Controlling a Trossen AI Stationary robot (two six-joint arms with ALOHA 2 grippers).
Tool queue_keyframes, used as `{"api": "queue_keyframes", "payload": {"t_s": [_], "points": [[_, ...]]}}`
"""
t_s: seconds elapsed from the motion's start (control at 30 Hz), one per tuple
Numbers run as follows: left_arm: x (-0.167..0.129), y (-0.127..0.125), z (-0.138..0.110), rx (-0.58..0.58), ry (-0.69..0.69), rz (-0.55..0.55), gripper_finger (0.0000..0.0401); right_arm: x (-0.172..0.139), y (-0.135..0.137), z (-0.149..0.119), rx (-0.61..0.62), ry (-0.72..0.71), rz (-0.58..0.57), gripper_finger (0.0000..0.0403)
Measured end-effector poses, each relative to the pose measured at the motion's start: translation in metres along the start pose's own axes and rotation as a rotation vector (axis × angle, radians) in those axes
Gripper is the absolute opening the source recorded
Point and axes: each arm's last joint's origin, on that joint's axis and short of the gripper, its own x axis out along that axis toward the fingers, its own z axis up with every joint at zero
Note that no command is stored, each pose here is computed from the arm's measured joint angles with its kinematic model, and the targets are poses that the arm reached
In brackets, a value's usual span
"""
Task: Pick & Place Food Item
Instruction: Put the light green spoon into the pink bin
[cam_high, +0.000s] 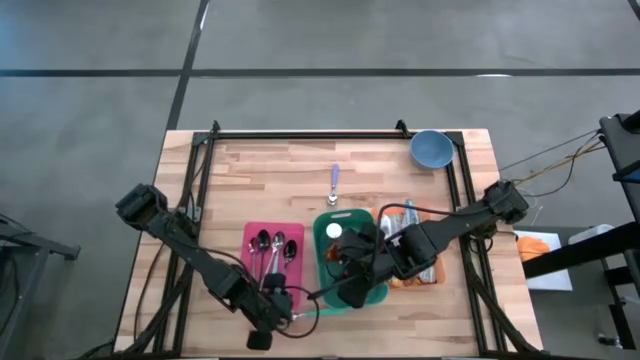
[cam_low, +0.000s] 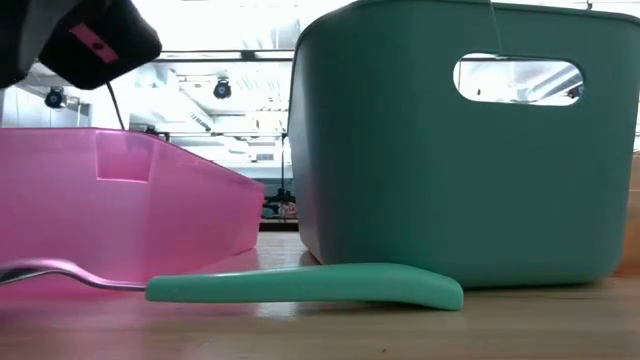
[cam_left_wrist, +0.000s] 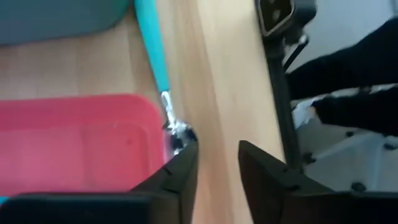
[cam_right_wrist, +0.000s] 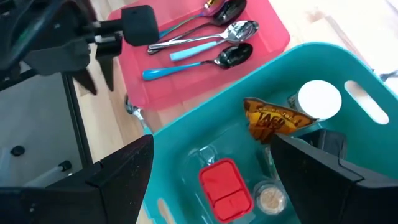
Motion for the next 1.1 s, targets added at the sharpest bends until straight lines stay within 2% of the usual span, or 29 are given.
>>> {"api": "queue_keyframes", "payload": {"t_s": [0.23,0.37,0.5,0.77,0.93,1.1], "points": [[0.011,0.014,-0.016,0.014,0.073,0.012,0.0058,-0.001,0.002,-0.002,0.006,0.002,0.004,0.0319],[0.014,0.024,-0.02,-0.075,0.084,0.041,0.0042,-0.001,0.003,-0.003,0.003,0.003,0.007,0.0319],[0.016,0.034,-0.021,-0.143,0.07,0.092,0.004,-0.002,0.004,-0.004,0.003,0.004,0.009,0.0319],[0.02,0.055,-0.02,-0.163,0.072,0.216,0.0039,-0.002,0.004,-0.004,0.001,0.005,0.008,0.0319],[0.017,0.055,-0.013,-0.171,0.051,0.195,0.0039,-0.003,0.006,-0.007,-0.008,0.011,0.009,0.0319],[0.009,0.043,0.006,-0.159,-0.03,0.129,0.0045,-0.003,0.005,-0.011,-0.023,0.034,-0.011,0.0319]]}}
